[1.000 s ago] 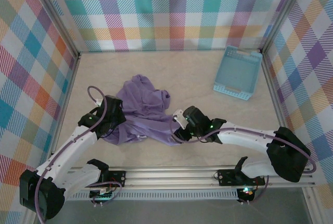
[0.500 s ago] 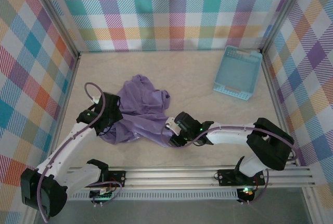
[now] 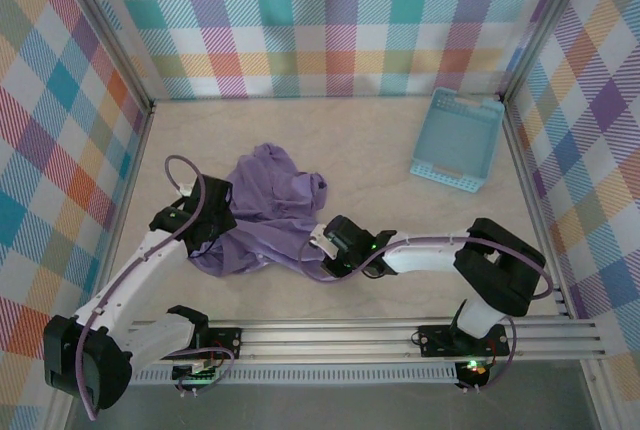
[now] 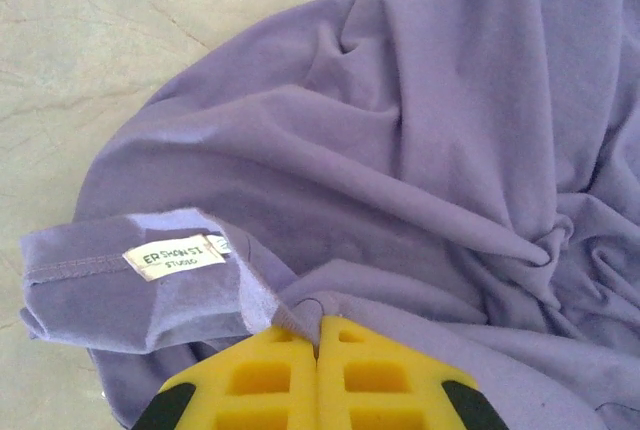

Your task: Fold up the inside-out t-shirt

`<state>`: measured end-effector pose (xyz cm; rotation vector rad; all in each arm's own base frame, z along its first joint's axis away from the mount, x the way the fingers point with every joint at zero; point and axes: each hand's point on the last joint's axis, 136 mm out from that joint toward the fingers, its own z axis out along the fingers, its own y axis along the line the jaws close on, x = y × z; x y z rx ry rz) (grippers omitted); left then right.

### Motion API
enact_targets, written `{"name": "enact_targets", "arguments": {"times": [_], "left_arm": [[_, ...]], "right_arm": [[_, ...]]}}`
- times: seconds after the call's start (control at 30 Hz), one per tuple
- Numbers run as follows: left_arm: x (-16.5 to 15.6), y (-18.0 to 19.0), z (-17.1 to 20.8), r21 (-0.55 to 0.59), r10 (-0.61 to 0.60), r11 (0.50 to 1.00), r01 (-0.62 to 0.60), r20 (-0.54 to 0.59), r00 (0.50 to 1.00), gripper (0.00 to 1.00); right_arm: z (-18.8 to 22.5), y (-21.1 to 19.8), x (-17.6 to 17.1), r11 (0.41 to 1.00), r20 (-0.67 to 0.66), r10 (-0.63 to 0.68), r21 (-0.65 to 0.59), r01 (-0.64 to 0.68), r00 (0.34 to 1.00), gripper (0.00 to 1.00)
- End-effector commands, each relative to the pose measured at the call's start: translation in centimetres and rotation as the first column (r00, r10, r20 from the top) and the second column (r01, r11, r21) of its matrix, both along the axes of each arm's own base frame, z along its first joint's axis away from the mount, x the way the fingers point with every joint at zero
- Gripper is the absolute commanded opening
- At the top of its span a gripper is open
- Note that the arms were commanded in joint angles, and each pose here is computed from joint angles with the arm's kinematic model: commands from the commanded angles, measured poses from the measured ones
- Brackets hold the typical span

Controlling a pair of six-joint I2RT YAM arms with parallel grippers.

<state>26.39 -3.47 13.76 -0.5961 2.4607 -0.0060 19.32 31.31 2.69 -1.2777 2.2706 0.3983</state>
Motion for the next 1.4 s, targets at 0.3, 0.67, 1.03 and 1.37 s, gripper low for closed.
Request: {"name": "enact_targets", "arguments": {"times": [0.3, 0.67, 1.03, 1.37], "left_arm": [[1.3, 0.1, 3.0, 0.001, -0.005, 1.000, 0.005, 0.052, 0.999, 0.00], [2.9, 0.5, 3.1, 0.075, 0.002, 0.997, -0.002, 0.003, 1.000, 0.00], [3.7, 0.8, 2.7, 0.114, 0.016, 0.993, -0.014, -0.012, 1.000, 0.00], [4.3, 0.6, 2.2, 0.113, 0.013, 0.994, -0.010, -0.024, 1.000, 0.00]], "right_arm": [[2.6, 0.4, -0.2, 0.999, 0.013, 0.001, 0.053, -0.001, 1.000, 0.04], [3.4, -0.1, -0.3, 0.993, 0.020, -0.046, 0.113, 0.044, 0.999, 0.29], [1.4, 0.8, -1.6, 0.997, -0.007, 0.023, 0.078, -0.022, 1.000, 0.32], [-0.8, 0.5, -1.2, 1.000, -0.008, 0.004, -0.011, -0.004, 1.000, 0.21]]}}
